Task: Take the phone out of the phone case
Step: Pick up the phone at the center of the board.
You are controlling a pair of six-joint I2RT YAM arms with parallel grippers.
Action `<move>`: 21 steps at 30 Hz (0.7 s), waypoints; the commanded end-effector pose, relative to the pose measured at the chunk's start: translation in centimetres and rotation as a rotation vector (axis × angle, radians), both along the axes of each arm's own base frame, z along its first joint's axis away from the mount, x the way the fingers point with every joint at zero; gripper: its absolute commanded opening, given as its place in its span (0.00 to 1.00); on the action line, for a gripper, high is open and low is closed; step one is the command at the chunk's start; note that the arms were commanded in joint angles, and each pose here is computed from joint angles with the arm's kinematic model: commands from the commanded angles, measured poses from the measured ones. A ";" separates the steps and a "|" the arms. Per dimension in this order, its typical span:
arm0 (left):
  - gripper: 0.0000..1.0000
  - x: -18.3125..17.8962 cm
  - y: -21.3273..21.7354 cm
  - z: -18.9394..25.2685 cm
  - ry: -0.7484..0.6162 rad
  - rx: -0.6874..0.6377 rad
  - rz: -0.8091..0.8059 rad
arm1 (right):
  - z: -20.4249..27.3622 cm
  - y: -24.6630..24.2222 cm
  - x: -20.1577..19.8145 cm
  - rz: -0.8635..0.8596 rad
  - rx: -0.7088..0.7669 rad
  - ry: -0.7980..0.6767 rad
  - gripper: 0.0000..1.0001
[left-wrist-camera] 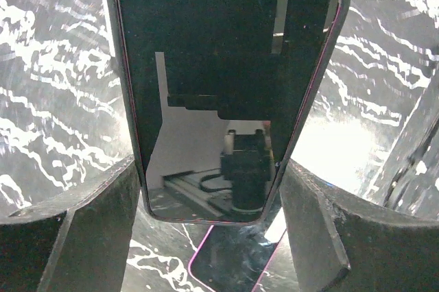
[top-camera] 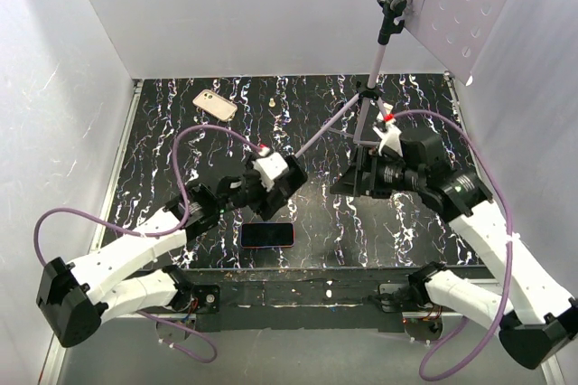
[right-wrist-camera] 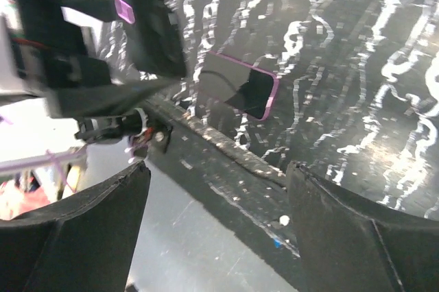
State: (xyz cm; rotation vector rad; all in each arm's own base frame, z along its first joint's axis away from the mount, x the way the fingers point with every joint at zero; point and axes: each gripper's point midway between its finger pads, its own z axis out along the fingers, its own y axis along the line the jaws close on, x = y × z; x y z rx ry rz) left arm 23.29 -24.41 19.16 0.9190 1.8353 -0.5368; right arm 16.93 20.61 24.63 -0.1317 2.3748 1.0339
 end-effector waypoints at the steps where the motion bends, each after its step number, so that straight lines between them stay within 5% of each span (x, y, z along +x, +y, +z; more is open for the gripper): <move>1: 0.00 0.2 -2.6 3.8 -0.291 0.093 -0.196 | 3.8 2.7 -0.5 0.192 0.086 -0.016 0.84; 7: 0.00 -0.5 -4.1 3.6 -0.297 0.160 -0.295 | 3.5 5.1 1.0 0.223 0.140 0.027 0.77; 15: 0.00 -2.3 -5.5 2.8 -0.274 0.226 -0.395 | -0.7 9.1 2.1 0.248 0.113 0.119 0.55; 16: 0.00 -2.4 -5.6 2.9 -0.277 0.224 -0.399 | -2.2 8.7 2.6 0.380 0.022 -0.066 0.50; 17: 0.00 -2.4 -5.7 3.1 -0.278 0.220 -0.401 | -2.1 9.4 2.3 0.233 0.101 0.141 0.44; 19: 0.00 -2.5 -5.7 3.3 -0.281 0.216 -0.401 | -3.0 9.4 2.4 0.215 0.105 0.151 0.23; 20: 0.04 -2.3 -5.5 3.4 -0.275 0.211 -0.382 | -3.1 9.3 2.7 0.197 0.107 0.142 0.02; 21: 0.24 -2.1 -5.4 3.7 -0.265 0.193 -0.340 | -3.2 9.1 2.8 0.174 0.104 0.138 0.01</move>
